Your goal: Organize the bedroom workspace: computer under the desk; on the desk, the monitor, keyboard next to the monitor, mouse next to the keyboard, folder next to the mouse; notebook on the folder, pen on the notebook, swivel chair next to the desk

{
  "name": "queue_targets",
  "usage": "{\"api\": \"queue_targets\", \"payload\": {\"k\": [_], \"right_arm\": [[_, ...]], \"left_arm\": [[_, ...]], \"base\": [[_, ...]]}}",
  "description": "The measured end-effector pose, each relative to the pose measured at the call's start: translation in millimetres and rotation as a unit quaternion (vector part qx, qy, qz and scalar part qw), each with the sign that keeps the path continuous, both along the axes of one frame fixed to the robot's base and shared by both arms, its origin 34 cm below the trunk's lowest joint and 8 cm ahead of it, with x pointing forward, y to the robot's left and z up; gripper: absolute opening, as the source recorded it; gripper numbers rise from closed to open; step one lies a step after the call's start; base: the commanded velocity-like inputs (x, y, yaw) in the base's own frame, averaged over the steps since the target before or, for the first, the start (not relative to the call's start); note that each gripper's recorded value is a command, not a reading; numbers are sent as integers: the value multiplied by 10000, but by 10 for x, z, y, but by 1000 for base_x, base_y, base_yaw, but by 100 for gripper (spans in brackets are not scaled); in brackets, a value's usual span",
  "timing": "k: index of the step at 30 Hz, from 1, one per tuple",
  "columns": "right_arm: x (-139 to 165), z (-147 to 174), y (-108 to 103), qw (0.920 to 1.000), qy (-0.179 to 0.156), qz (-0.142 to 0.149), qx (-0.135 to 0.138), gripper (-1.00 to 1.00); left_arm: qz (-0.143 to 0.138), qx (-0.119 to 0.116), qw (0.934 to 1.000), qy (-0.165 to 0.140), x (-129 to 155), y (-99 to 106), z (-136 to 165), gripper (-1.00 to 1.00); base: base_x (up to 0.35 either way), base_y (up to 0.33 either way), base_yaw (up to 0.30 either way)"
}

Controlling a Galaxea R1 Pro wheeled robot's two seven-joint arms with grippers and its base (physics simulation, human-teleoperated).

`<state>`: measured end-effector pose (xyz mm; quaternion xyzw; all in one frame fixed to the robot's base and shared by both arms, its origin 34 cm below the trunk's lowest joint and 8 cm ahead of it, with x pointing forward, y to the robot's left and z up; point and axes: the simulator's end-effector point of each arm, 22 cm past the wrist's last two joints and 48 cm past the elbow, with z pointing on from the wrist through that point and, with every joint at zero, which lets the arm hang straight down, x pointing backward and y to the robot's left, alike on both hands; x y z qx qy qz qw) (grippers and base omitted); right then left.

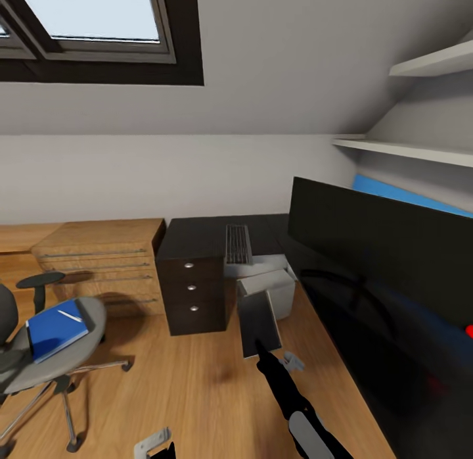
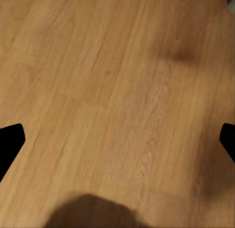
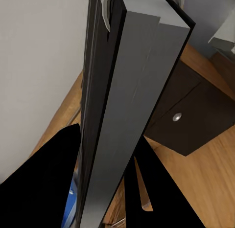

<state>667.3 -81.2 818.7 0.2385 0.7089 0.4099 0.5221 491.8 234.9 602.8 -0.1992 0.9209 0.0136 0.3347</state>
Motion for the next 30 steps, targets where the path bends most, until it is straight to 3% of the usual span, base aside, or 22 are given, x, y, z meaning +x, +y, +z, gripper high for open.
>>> {"api": "queue_targets", "payload": {"k": [10, 21, 30], "right_arm": [[-5, -1, 6, 10000, -11, 21, -10, -100], [-15, -1, 39, 10000, -9, 53, -5, -100], [-224, -18, 511, 9974, -53, 701, -173, -100]], "left_arm": [[7, 0, 10000, -4, 1, 3, 1, 100], [7, 0, 10000, -4, 2, 3, 1, 100], [-6, -2, 10000, -5, 2, -8, 1, 100]], "base": [[330, 44, 0], [319, 164, 0], [287, 230, 0]]}}
